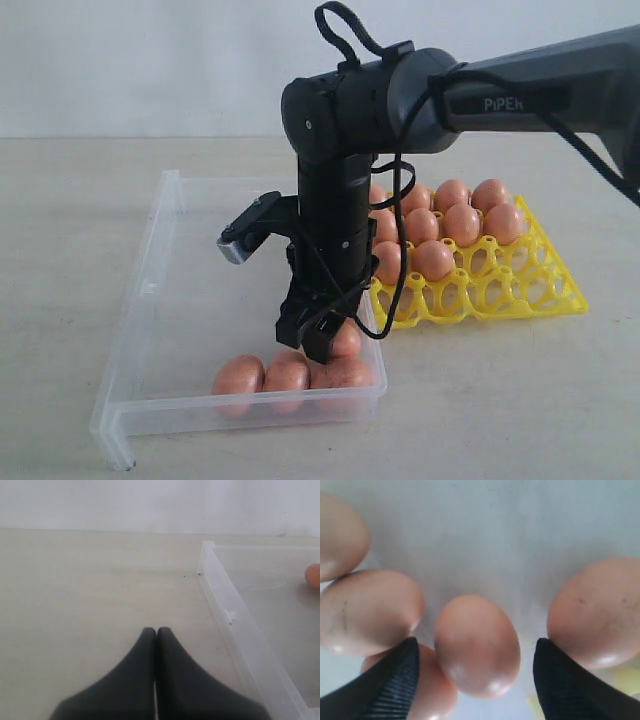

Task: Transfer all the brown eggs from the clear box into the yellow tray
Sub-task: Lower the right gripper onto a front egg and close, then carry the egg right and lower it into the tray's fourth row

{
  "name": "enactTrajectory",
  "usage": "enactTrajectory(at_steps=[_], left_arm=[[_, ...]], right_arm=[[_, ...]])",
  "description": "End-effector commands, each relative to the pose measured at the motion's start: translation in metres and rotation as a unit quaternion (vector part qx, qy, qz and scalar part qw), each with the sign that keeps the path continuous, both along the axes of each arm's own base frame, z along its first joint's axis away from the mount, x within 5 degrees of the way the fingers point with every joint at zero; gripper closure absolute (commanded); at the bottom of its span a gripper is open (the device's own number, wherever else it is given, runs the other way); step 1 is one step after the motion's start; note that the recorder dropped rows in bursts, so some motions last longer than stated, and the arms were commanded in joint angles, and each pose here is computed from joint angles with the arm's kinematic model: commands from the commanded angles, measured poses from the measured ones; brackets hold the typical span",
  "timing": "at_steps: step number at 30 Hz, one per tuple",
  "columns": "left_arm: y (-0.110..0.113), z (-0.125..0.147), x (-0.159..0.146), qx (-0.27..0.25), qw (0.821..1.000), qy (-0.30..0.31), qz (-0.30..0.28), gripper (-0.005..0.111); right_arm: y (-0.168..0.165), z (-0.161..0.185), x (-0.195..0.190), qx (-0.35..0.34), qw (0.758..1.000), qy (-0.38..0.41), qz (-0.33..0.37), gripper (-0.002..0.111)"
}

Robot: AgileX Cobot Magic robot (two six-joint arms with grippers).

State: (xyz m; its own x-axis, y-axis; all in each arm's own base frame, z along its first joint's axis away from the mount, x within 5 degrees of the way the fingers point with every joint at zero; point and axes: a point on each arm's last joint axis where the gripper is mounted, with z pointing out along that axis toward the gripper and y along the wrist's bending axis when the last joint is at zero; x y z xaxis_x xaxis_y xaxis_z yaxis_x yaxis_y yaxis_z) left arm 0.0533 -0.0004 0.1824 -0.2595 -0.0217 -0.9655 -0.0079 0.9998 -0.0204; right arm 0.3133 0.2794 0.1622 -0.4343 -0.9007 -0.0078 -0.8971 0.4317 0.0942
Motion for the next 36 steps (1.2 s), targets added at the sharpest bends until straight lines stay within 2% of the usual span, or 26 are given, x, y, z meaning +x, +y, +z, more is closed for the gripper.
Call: enactTrajectory(at_steps=[1,3,5,7,10,15,17,20,22,24,25,26,27,28,29,30,31,32,33,34,35,36], left_arm=[[0.000,-0.001,0.000,-0.001,1.000,0.000,-0.002,0.111],[0.000,-0.001,0.000,-0.001,1.000,0.000,-0.002,0.111],[0.000,-0.001,0.000,-0.001,1.000,0.000,-0.002,0.111],[0.000,-0.001,0.000,-0.001,1.000,0.000,-0.002,0.111],[0.000,-0.001,0.000,-0.001,1.000,0.000,-0.002,0.111],[0.000,-0.001,0.000,-0.001,1.000,0.000,-0.002,0.111],[0.000,-0.001,0.000,-0.001,1.000,0.000,-0.002,0.111],[0.000,-0.001,0.000,-0.001,1.000,0.000,-0.002,0.111],[0.000,-0.001,0.000,-0.001,1.000,0.000,-0.002,0.111],[0.000,-0.001,0.000,-0.001,1.000,0.000,-0.002,0.111],[0.000,-0.001,0.000,-0.001,1.000,0.000,-0.002,0.111],[0.000,-0.001,0.000,-0.001,1.000,0.000,-0.002,0.111],[0.000,-0.001,0.000,-0.001,1.000,0.000,-0.002,0.111],[0.000,-0.001,0.000,-0.001,1.000,0.000,-0.002,0.111],[0.000,-0.001,0.000,-0.001,1.000,0.000,-0.002,0.111],[0.000,-0.001,0.000,-0.001,1.000,0.000,-0.002,0.111],[0.000,-0.001,0.000,-0.001,1.000,0.000,-0.002,0.111],[0.000,-0.001,0.000,-0.001,1.000,0.000,-0.002,0.111],[0.000,-0.001,0.000,-0.001,1.000,0.000,-0.002,0.111],[0.000,-0.001,0.000,-0.001,1.000,0.000,-0.002,0.111],[0.000,-0.001,0.000,-0.001,1.000,0.000,-0.002,0.111],[0.000,-0.001,0.000,-0.001,1.000,0.000,-0.002,0.111]], right_arm=[[-0.001,-0.019,0.002,-0.019,1.000,0.011,0.009,0.045],[-0.001,-0.026,0.003,-0.022,1.000,0.011,0.010,0.046],[-0.001,-0.029,0.005,-0.028,1.000,0.006,0.014,0.052],[-0.001,-0.029,0.006,-0.028,1.000,0.001,0.015,0.068],[-0.001,-0.029,0.008,-0.026,0.999,-0.015,0.023,0.106],[0.008,-0.011,0.024,0.026,0.993,-0.111,0.030,0.109],[0.013,0.009,0.031,0.065,0.985,-0.157,0.001,0.109],[0.015,0.050,0.040,0.144,0.956,-0.238,-0.094,0.109],[0.003,0.067,0.044,0.208,0.922,-0.270,-0.185,0.109],[-0.022,0.069,0.038,0.265,0.883,-0.291,-0.256,0.109],[-0.046,0.070,0.027,0.330,0.840,-0.313,-0.298,0.109],[-0.069,0.067,0.014,0.364,0.814,-0.333,-0.306,0.109],[-0.101,0.071,-0.006,0.444,0.749,-0.392,-0.298,0.109],[-0.124,0.077,-0.013,0.490,0.691,-0.436,-0.303,0.109],[-0.161,0.078,-0.023,0.518,0.615,-0.482,-0.349,0.109],[-0.182,0.077,-0.026,0.518,0.571,-0.505,-0.388,0.109],[-0.212,0.069,-0.022,0.487,0.544,-0.516,-0.447,0.109],[-0.234,0.058,-0.013,0.458,0.576,-0.486,-0.471,0.109],[-0.240,0.054,-0.008,0.461,0.611,-0.467,-0.442,0.109],[-0.244,0.051,-0.001,0.502,0.682,-0.408,-0.340,0.109],[-0.247,0.050,0.002,0.538,0.705,-0.354,-0.298,0.109],[-0.254,0.049,0.003,0.588,0.725,-0.259,-0.249,0.109]])
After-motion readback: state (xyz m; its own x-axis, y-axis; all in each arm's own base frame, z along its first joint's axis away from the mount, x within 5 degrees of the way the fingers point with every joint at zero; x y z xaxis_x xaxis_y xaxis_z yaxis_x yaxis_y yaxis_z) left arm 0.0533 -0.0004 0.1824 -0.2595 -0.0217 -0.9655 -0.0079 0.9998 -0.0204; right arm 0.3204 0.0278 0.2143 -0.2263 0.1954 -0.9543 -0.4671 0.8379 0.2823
